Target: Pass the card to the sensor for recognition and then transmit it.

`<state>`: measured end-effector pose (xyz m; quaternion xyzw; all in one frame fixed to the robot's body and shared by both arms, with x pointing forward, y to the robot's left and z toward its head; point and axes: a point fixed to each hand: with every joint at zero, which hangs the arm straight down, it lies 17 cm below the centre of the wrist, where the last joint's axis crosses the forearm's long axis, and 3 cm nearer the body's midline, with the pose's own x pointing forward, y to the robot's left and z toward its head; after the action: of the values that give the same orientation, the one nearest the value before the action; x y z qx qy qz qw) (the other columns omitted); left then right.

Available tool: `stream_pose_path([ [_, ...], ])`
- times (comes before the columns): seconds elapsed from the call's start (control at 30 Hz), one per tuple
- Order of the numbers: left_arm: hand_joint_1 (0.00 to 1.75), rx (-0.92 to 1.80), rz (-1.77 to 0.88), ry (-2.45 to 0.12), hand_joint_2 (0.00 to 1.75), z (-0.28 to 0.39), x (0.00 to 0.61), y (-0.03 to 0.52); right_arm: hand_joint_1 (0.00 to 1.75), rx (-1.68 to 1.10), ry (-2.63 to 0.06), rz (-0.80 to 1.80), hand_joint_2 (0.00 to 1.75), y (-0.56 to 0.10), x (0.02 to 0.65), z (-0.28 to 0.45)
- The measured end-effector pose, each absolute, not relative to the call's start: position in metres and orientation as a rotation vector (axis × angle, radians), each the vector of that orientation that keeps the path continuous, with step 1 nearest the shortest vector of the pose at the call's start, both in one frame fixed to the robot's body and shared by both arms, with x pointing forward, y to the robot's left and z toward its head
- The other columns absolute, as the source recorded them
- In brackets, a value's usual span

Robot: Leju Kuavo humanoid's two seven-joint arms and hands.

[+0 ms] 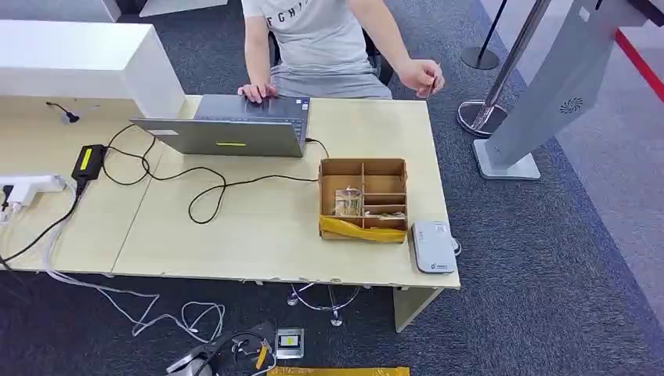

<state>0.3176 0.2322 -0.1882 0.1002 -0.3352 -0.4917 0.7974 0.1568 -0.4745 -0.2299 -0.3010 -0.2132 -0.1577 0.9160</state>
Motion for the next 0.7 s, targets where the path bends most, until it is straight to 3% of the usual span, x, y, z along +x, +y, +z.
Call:
stream_pose_path([
  [0.4, 0.00, 0.213, -1.067, -0.724, 0.00, -0.185, 0.322, 0.224, 0.00, -0.964, -0.673, -0.480, 0.00, -0.684, 0.253, -0.080],
  [0.7, 0.00, 0.196, -1.083, -0.738, 0.00, -0.180, 0.328, 0.211, 0.00, -1.070, -0.831, -0.454, 0.00, -0.744, 0.299, 0.029],
])
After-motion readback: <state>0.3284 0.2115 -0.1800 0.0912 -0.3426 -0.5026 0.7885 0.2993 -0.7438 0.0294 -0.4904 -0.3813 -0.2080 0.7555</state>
